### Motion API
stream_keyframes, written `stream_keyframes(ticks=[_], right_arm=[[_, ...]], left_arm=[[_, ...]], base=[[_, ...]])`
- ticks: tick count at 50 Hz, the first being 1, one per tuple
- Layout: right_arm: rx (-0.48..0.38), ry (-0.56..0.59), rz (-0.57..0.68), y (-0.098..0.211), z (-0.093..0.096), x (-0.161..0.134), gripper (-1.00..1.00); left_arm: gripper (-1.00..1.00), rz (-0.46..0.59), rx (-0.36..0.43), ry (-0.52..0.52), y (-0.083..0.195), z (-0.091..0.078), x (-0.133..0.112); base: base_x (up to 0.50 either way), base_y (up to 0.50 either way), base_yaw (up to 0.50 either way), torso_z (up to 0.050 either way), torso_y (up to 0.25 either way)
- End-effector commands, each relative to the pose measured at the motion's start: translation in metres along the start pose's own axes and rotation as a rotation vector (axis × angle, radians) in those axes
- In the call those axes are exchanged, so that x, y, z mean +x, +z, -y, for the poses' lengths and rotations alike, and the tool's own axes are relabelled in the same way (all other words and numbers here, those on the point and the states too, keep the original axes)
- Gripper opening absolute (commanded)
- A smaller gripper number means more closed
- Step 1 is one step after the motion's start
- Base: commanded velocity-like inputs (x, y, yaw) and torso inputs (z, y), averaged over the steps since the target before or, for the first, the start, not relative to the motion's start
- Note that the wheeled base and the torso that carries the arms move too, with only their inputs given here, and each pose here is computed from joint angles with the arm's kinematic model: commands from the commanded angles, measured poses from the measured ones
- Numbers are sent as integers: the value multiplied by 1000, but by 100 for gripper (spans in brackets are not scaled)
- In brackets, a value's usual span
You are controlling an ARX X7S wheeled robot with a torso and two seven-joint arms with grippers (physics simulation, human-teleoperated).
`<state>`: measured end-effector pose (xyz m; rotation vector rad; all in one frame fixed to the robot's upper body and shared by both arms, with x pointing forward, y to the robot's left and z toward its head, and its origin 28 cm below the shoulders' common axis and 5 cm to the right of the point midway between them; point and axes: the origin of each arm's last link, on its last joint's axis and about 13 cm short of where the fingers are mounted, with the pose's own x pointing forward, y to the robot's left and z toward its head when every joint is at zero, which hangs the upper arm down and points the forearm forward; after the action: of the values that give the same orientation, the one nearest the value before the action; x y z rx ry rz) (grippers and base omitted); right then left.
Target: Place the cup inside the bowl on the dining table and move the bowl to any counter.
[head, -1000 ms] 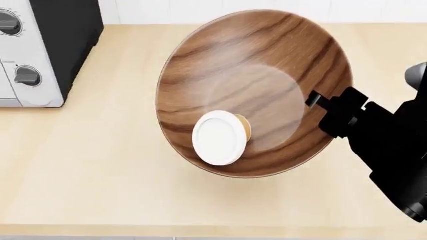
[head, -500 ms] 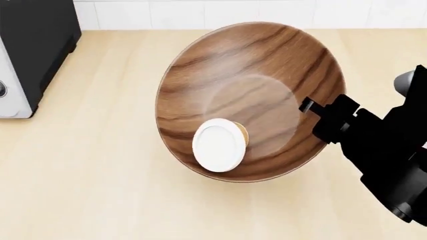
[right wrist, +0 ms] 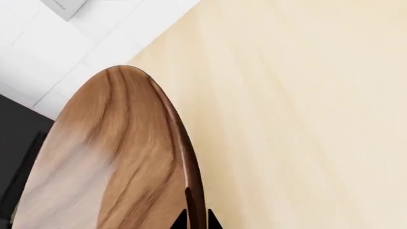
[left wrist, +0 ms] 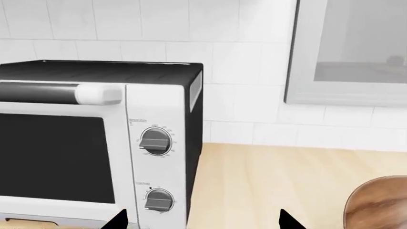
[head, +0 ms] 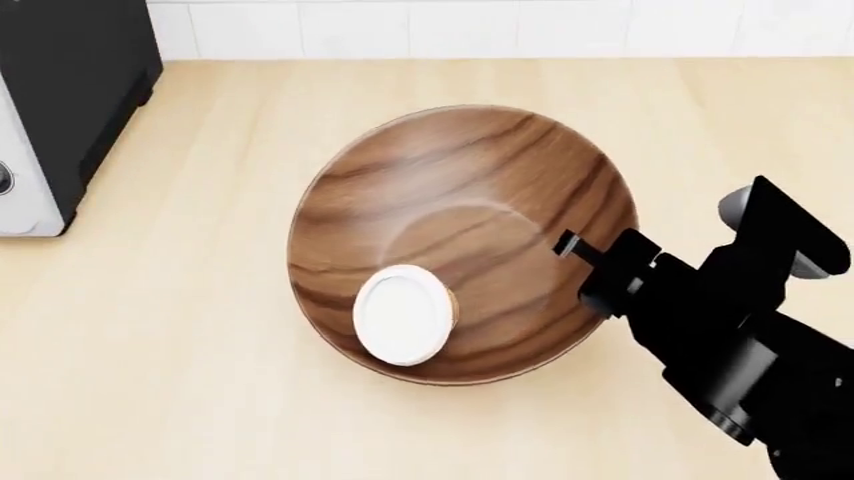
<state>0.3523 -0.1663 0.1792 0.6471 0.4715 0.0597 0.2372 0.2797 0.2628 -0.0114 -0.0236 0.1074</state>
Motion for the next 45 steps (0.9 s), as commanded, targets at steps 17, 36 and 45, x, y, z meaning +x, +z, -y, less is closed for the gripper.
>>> stream_keyframes(ticks=[17,36,45], right_arm=[[2,-35,-74,-24,14,21,-100],[-6,-42,9,-8,8,8,100],[3,-33,29,-7,7,5,100]], left_arm=[[100,-4,-29,-8,-4,-1,1],[100,-6,-33,-13,-5,-1,2],[100,-7,-34,-15,-5,0,1]], base=[[0,0,0,0,0],[0,0,0,0,0],[0,0,0,0,0]])
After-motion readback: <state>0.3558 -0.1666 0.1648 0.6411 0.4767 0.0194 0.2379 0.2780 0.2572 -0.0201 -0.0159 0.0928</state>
